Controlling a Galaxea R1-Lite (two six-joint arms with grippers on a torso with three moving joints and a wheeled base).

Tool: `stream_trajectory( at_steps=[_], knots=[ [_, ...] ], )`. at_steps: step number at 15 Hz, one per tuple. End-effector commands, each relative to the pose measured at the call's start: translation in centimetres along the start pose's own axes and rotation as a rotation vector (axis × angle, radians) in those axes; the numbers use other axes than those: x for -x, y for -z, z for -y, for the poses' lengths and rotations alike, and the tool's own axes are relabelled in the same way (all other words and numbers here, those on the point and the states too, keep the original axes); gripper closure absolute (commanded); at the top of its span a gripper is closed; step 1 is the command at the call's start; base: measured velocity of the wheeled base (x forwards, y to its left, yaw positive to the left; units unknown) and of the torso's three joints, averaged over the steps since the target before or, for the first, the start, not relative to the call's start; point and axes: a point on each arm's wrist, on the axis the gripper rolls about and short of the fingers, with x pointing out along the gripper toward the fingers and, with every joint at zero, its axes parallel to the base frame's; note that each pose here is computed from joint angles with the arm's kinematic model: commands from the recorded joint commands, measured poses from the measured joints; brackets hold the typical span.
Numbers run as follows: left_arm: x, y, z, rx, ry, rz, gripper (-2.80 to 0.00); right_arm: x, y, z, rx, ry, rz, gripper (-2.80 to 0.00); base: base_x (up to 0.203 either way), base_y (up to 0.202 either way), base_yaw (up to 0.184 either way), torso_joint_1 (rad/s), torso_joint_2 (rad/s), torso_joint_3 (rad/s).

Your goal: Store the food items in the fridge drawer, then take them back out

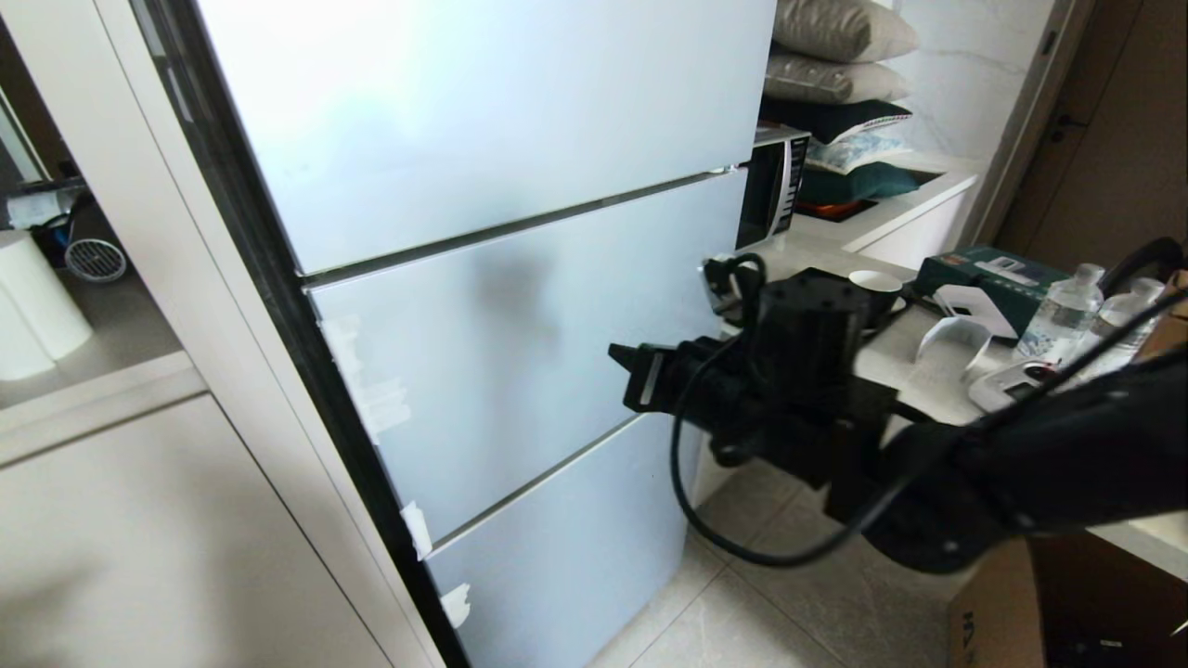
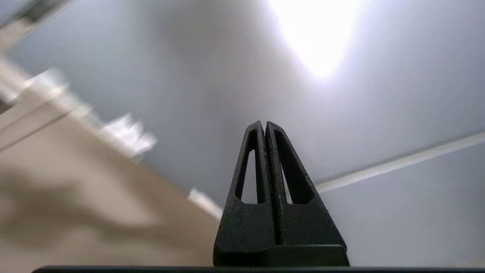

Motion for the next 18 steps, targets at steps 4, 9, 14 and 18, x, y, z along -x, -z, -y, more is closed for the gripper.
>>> stream_trajectory(
  at_steps=[4,9,14,18],
  knots=[
    [0.0,0.0,0.0,0.0,0.0,-0.001,0.0,19.0,-2.9,-0.9,0.083,0.166,0.189,0.0,0.0,0.0,0.0,0.0,0.0,0.0],
    [0.0,0.0,0.0,0.0,0.0,-0.001,0.0,30.8,0.3,4.3,0.278,0.631,0.175,0.0,0.0,0.0,0.0,0.0,0.0,0.0],
    [0.0,0.0,0.0,0.0,0.0,0.0,0.0,37.6,8.0,4.1,0.419,0.721,0.064,0.0,0.0,0.0,0.0,0.0,0.0,0.0],
    [0.0,0.0,0.0,0.0,0.0,0.0,0.0,37.8,10.1,4.6,0.381,0.731,-0.003,0.0,0.0,0.0,0.0,0.0,0.0,0.0]
  ],
)
